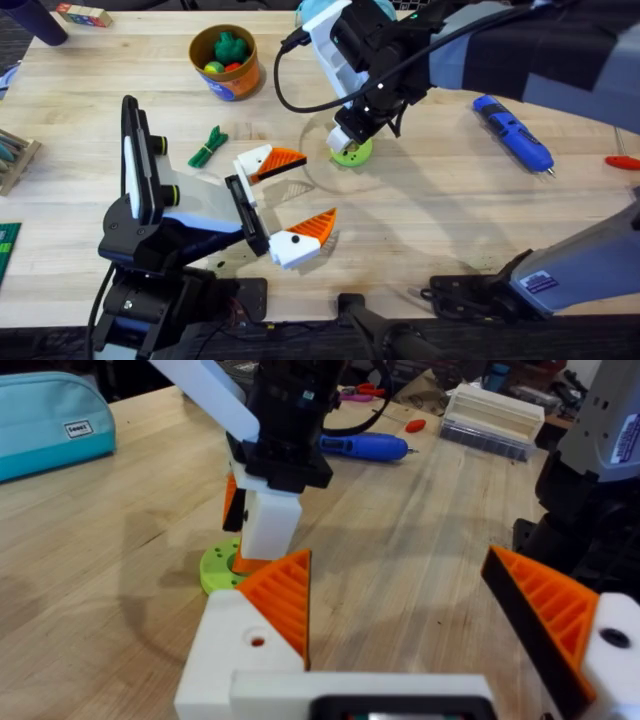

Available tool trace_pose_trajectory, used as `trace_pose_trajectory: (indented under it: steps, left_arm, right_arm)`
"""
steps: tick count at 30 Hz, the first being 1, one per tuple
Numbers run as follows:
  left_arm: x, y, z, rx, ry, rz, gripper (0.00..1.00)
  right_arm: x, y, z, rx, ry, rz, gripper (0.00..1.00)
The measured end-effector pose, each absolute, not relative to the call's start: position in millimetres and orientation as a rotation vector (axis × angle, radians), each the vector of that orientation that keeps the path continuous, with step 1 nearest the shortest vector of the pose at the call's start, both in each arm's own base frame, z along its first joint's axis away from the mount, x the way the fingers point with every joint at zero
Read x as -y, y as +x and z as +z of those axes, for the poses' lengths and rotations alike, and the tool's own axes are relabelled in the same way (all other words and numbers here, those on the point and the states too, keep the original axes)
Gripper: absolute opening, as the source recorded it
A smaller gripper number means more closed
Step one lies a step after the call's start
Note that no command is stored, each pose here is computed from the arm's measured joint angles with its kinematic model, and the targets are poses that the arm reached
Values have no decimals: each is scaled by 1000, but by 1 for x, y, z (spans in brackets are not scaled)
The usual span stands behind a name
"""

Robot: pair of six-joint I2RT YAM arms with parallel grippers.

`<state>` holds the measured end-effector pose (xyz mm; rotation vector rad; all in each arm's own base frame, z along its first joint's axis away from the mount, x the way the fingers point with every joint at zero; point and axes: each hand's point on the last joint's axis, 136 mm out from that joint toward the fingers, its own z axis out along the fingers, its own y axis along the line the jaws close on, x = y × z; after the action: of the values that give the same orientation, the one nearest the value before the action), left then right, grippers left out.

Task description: Pick up the gripper from the table and insert it into the empty holder that is missing its gripper. Then pick up a screw, insert it into the mounting hole, and use the screwdriver to tighten it. Finally, clean up the table by picking up the vegetable and placing it into the bucket.

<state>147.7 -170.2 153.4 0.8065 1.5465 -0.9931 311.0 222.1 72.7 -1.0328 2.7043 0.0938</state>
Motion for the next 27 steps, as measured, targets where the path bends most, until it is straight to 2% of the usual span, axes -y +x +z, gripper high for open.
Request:
trace_pose_trajectory:
  steps: [16, 27]
  left_arm:
    - [170, 148, 153, -1549, 805, -993, 983]
    - [170, 148, 153, -1549, 805, -993, 983]
  right_arm:
    - [-229, 278, 80, -2793, -1094, 257, 491]
    - [-235, 281, 70, -2787, -1111, 246, 491]
